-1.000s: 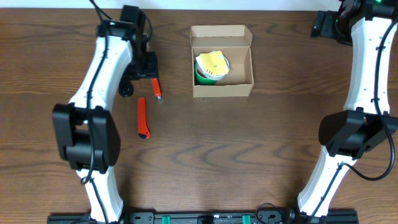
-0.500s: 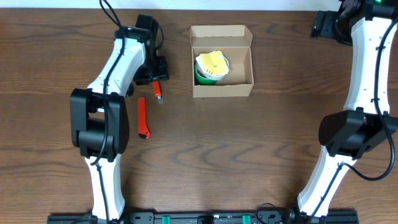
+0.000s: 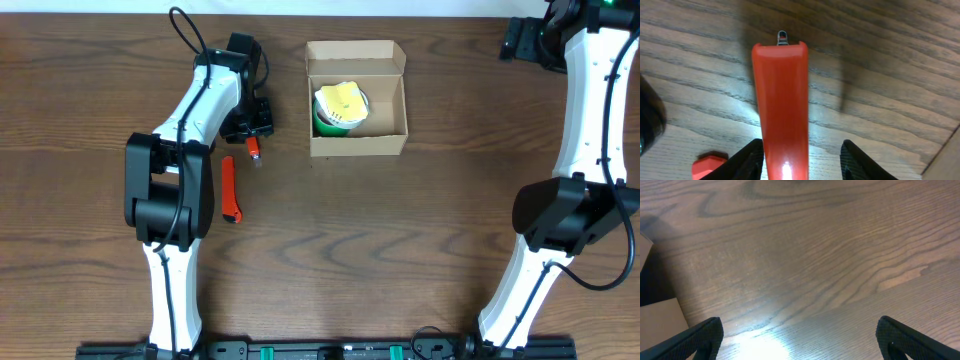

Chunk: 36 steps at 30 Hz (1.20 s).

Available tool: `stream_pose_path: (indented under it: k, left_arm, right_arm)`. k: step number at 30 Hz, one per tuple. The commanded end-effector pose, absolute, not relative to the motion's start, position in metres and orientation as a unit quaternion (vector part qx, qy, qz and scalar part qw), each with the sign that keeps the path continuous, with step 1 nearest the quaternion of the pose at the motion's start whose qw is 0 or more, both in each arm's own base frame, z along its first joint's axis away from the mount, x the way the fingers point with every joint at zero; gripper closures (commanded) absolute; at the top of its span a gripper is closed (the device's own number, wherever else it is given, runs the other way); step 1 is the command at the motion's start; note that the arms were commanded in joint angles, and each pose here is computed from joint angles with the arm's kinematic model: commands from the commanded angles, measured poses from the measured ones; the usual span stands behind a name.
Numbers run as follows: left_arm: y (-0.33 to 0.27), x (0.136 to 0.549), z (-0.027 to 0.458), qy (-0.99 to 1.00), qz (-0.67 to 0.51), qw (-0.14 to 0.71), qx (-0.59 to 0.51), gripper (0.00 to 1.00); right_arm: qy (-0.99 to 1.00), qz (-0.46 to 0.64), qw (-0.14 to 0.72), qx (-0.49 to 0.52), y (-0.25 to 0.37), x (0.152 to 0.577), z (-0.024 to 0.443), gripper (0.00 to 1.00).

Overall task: Pack container
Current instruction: 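Lift the red stapler with the left gripper toward the box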

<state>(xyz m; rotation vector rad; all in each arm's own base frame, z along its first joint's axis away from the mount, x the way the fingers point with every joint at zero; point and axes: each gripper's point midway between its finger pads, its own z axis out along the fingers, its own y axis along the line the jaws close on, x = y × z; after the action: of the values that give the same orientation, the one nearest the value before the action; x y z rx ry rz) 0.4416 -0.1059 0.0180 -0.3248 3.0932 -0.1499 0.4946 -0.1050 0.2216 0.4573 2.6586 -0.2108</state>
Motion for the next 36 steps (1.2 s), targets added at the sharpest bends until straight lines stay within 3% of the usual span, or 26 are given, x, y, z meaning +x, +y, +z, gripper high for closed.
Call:
stream_pose_path:
  k: [1, 7, 11, 21, 29, 36]
  left_arm:
    - [-0.1, 0.444, 0.014, 0.992, -0.03, 0.015, -0.122, 0.51]
    - [-0.098, 0.443, 0.01, 0.992, -0.023, 0.011, -0.125, 0.51]
    - [-0.098, 0.442, 0.01, 0.992, -0.023, 0.009, -0.126, 0.69]
    - [-0.095, 0.438, 0.01, 0.992, -0.013, 0.002, -0.126, 0.72]
    - [-0.094, 0.434, 0.01, 0.992, -0.011, -0.005, -0.126, 0.94]
    - [-0.093, 0.426, 0.014, 0.992, -0.006, -0.022, -0.122, 0.94]
  right_arm:
    - [0.956, -0.078, 0.223, 0.172, -0.11, 0.49, 0.23, 0.01]
    - [0.956, -0.078, 0.223, 0.172, -0.11, 0.49, 0.23, 0.01]
    - [0.956, -0.078, 0.223, 0.172, -0.11, 0.49, 0.23, 0.01]
    - [0.956, -0.078, 0.223, 0.172, -0.11, 0.49, 0.23, 0.01]
    - [0.956, -0.078, 0.223, 0.172, -0.11, 0.49, 0.23, 0.01]
    - [0.956, -0.078, 0.223, 0.172, -0.11, 0.49, 0.23, 0.01]
